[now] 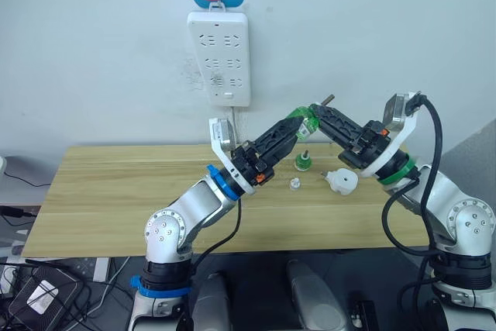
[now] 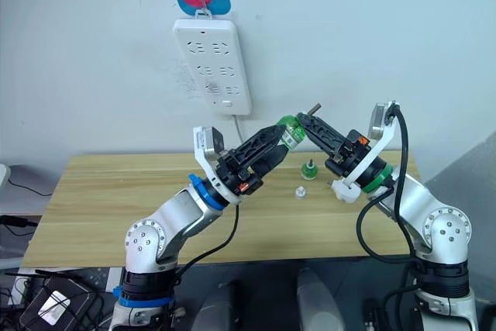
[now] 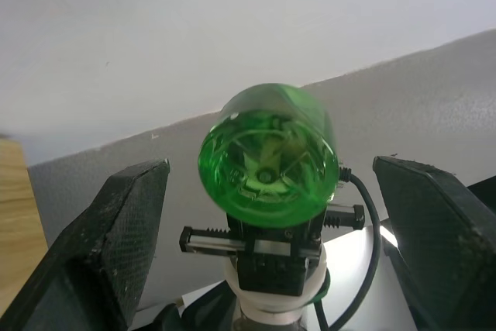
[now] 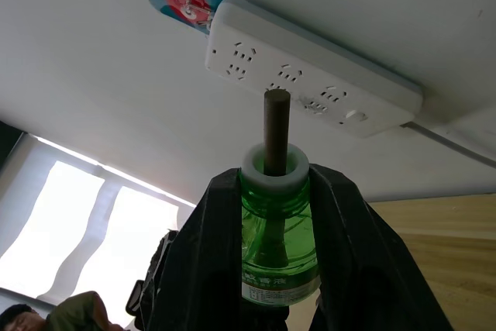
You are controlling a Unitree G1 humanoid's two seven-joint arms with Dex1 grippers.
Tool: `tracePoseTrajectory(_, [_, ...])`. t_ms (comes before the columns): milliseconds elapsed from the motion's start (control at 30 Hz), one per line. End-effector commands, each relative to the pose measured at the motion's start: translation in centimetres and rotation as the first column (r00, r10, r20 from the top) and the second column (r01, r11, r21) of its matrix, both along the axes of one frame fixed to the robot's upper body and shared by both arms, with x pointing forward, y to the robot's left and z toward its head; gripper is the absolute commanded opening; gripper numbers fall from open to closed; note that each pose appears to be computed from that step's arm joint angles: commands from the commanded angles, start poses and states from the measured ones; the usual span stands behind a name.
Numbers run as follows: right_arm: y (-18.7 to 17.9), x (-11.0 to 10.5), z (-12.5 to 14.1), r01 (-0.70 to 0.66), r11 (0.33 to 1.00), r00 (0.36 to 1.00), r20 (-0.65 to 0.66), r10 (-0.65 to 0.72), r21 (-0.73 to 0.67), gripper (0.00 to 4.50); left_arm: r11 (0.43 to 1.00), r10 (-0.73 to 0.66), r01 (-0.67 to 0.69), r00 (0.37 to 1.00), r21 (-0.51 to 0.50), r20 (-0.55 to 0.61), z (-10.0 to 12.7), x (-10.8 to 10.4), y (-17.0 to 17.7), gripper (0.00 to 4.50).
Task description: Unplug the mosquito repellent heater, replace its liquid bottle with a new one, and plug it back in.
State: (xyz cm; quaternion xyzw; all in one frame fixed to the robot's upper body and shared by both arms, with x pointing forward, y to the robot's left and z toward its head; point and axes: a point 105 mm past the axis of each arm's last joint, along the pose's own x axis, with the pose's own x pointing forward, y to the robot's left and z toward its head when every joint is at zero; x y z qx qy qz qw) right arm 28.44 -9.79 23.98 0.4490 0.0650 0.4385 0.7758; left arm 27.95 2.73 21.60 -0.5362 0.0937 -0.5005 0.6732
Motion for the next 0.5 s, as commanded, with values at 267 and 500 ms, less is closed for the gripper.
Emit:
tracePoseTrajectory(267, [0.01, -0.6, 0.73, -0.017, 1.0, 0.999, 0.04, 0.016, 0.017, 0.86, 1.0, -0.002, 0.003, 0.998, -0.017, 0.06, 0.64, 0.05, -0.44, 4.5])
tracePoseTrajectory(500, [0.29, -0.95, 0.77, -0.028, 0.999, 0.999, 0.038, 0.027, 0.017, 0.86, 0.999, 0.016, -0.014, 0.998, -0.032, 0.058, 0.53, 0.57, -0.57, 2.67])
